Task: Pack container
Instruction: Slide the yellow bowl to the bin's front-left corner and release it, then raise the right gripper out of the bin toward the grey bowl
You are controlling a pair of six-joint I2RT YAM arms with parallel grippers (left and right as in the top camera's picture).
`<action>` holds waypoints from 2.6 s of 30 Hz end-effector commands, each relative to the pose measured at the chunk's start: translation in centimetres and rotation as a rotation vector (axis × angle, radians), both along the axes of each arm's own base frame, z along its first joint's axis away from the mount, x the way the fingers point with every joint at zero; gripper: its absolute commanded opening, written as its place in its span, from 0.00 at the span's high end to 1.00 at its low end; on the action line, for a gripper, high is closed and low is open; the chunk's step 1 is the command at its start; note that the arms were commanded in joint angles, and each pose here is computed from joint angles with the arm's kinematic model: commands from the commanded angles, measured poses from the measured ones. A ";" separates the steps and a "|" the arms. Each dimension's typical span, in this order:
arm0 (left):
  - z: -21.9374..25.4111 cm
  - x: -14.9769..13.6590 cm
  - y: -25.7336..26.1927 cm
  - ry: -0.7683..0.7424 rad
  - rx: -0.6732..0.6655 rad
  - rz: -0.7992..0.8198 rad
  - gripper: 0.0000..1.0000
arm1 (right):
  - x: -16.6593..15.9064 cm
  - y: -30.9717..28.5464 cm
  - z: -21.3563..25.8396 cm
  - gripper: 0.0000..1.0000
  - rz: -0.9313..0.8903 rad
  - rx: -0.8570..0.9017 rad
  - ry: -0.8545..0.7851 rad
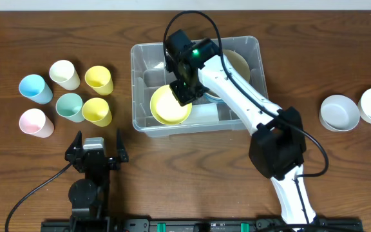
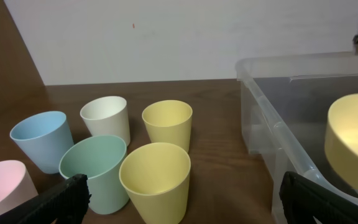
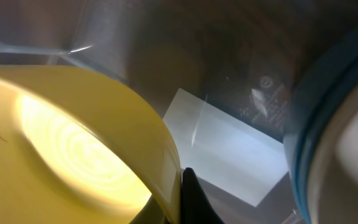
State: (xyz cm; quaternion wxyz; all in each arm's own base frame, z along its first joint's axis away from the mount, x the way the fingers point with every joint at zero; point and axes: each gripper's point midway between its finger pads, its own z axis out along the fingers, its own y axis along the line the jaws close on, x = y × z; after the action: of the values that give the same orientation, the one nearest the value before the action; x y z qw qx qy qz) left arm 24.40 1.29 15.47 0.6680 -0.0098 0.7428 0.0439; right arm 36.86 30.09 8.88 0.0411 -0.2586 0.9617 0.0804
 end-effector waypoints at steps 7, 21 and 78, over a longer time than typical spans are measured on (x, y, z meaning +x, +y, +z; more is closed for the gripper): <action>-1.8 -0.1 0.5 0.052 0.020 0.024 0.02 | 1.0 0.9 -2.0 0.99 0.013 -0.002 -0.010; -1.8 -0.1 0.5 0.052 0.020 0.025 0.02 | 1.6 1.1 -3.3 0.88 0.012 -0.011 -0.018; -1.8 -0.1 0.5 0.052 0.020 0.024 0.02 | 7.3 -38.9 7.7 0.62 -0.936 -0.041 0.067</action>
State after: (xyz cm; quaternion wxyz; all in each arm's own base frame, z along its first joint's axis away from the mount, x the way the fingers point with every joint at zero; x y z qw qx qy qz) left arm 24.40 1.28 15.48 0.6682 -0.0097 0.7427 0.0437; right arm 45.13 -7.08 16.76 0.0482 0.1792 0.9818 0.0407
